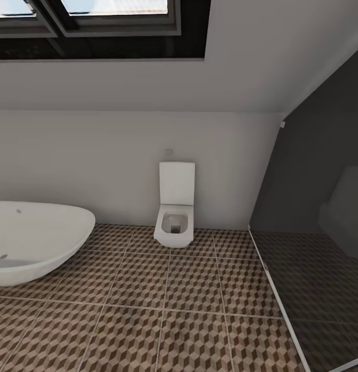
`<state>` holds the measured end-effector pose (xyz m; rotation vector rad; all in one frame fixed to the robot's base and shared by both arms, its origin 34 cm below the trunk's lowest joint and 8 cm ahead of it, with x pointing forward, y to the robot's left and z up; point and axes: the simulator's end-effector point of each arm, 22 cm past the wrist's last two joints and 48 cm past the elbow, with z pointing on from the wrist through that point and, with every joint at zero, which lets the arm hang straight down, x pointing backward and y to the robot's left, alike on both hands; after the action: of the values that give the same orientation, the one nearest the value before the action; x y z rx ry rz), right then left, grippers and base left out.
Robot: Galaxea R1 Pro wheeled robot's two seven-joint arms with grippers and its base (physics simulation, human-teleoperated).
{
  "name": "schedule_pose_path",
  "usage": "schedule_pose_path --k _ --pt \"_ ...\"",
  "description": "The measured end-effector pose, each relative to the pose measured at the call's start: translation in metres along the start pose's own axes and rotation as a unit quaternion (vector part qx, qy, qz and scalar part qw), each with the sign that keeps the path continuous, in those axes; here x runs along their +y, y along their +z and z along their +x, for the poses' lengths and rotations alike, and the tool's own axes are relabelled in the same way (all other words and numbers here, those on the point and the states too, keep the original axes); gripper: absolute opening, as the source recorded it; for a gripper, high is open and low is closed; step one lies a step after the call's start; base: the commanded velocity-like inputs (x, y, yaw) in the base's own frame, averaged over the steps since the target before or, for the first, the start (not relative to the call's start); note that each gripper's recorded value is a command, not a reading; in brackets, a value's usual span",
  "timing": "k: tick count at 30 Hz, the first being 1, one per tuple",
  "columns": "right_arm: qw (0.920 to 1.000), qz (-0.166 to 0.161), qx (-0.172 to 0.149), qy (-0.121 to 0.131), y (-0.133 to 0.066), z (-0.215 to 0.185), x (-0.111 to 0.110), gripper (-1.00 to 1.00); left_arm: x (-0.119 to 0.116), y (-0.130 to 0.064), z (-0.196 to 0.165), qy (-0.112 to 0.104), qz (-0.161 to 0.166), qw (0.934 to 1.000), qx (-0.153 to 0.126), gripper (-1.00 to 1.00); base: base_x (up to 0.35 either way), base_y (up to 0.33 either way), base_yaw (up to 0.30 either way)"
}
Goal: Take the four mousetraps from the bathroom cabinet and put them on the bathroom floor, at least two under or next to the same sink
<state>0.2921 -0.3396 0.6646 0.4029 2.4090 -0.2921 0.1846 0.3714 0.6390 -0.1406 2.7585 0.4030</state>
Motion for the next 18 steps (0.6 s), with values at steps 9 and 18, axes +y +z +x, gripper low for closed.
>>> schedule_pose_path --k 9,18 --pt "1.0 0.0 0.0 0.0 0.0 0.0001 -0.0001 -1.0 0.0 0.0 -0.0001 0.0 0.0 1.0 0.0 -1.0 0.0 0.0 0.0" --pt "1.0 0.0 0.0 0.0 0.0 0.0001 0.0 -1.0 0.0 0.0 -0.0001 0.0 0.0 1.0 0.0 -1.0 0.0 0.0 0.0"
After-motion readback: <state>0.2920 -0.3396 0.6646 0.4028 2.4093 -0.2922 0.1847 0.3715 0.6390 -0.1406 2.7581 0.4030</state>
